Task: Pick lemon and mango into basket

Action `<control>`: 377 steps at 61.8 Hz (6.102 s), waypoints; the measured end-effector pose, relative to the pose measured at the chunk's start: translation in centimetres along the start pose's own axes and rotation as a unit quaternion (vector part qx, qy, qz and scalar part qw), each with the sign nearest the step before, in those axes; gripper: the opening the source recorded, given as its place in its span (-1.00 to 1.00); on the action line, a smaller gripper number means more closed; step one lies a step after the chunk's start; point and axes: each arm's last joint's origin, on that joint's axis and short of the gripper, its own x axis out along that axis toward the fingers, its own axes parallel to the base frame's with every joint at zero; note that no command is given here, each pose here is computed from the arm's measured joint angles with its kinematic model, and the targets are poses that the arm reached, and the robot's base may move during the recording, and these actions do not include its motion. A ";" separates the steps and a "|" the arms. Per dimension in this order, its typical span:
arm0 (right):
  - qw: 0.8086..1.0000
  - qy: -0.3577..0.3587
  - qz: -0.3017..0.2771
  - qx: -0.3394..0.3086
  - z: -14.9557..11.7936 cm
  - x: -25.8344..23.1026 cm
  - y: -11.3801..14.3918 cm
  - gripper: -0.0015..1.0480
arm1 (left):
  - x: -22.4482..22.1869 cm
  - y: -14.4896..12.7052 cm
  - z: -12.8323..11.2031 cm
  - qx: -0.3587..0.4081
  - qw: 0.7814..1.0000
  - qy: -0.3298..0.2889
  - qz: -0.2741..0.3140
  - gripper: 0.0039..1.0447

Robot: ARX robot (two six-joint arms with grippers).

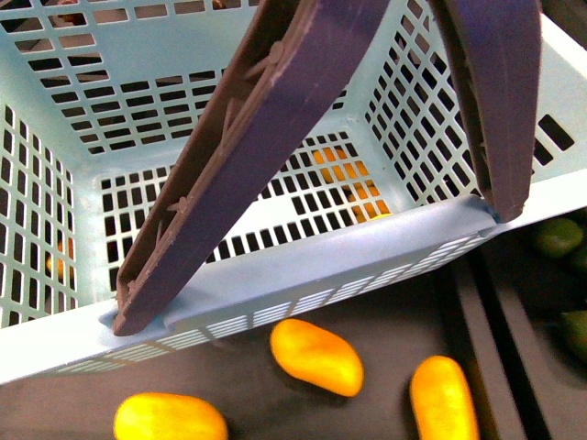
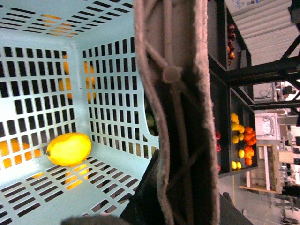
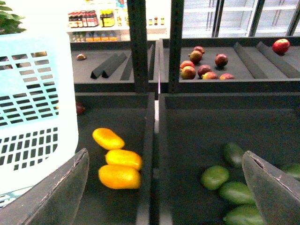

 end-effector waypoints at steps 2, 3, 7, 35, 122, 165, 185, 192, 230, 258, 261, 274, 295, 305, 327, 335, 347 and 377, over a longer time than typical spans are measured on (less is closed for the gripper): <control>1.000 -0.002 0.000 0.000 0.0 0.0 0.0 0.83 | 0.0 0.0 0.0 0.000 1.000 0.001 -0.001 -0.91; 1.000 -0.001 0.000 0.000 0.0 0.0 0.0 0.83 | 0.0 0.0 0.0 0.001 1.000 0.001 -0.001 -0.91; 1.000 0.001 0.001 0.000 0.0 0.0 0.0 0.83 | 0.0 0.0 0.0 0.000 1.000 0.000 0.001 -0.91; 1.000 0.000 0.000 0.000 0.0 0.0 0.0 0.83 | 0.0 0.0 0.0 0.000 1.000 0.000 0.000 -0.91; 0.722 0.414 -0.384 0.398 -15.6 12.4 -11.9 0.83 | 0.0 0.0 0.0 0.000 1.000 0.000 0.000 -0.91; 0.690 0.406 -0.412 0.435 -18.5 15.0 -12.8 0.83 | 0.0 0.1 0.1 0.001 1.000 -0.001 0.002 -0.91; 0.676 0.401 -0.424 0.451 -19.6 16.5 -13.3 0.83 | 0.0 0.0 0.1 0.001 1.000 -0.001 0.001 -0.91; 0.675 0.402 -0.424 0.450 -19.9 17.2 -13.3 0.83 | 0.0 0.0 0.0 0.001 1.000 0.001 0.000 -0.91; 0.666 0.431 -0.421 0.440 -23.1 19.0 -11.8 0.39 | 0.0 0.0 0.0 0.001 1.000 0.000 0.001 -0.91; 0.769 0.432 -0.347 0.318 -16.6 18.2 -12.7 0.25 | 0.0 0.0 0.1 0.001 1.000 0.000 0.001 -0.91; 0.791 0.425 -0.336 0.285 -15.1 18.2 -12.7 0.25 | 0.0 0.0 0.1 0.001 1.000 0.000 0.001 -0.91; 0.875 0.386 -0.228 0.183 -7.7 17.0 -10.3 0.25 | 0.0 0.0 0.1 0.001 1.000 0.000 0.001 -0.91; 0.965 0.228 -0.014 0.129 3.0 14.8 -2.9 0.24 | 0.0 0.0 0.1 0.001 1.000 0.000 0.001 -0.91; 0.977 0.170 0.055 0.116 6.3 13.4 0.3 0.24 | 0.0 0.0 0.1 0.001 1.000 0.000 0.001 -0.91; 0.973 0.137 0.164 0.089 8.4 14.1 8.7 0.24 | 0.0 0.0 0.1 0.001 1.000 0.000 0.001 -0.91; 0.971 0.135 0.178 0.084 8.1 15.3 10.9 0.24 | 0.0 0.0 0.1 0.001 1.000 0.000 0.001 -0.91; 0.969 0.145 0.182 0.078 7.5 17.3 13.1 0.29 | 0.0 0.0 0.1 0.001 1.000 0.000 0.001 -0.91; 0.979 0.129 0.109 0.110 9.1 13.9 8.4 0.83 | 0.2 0.2 0.0 -0.002 1.000 0.001 0.004 -0.91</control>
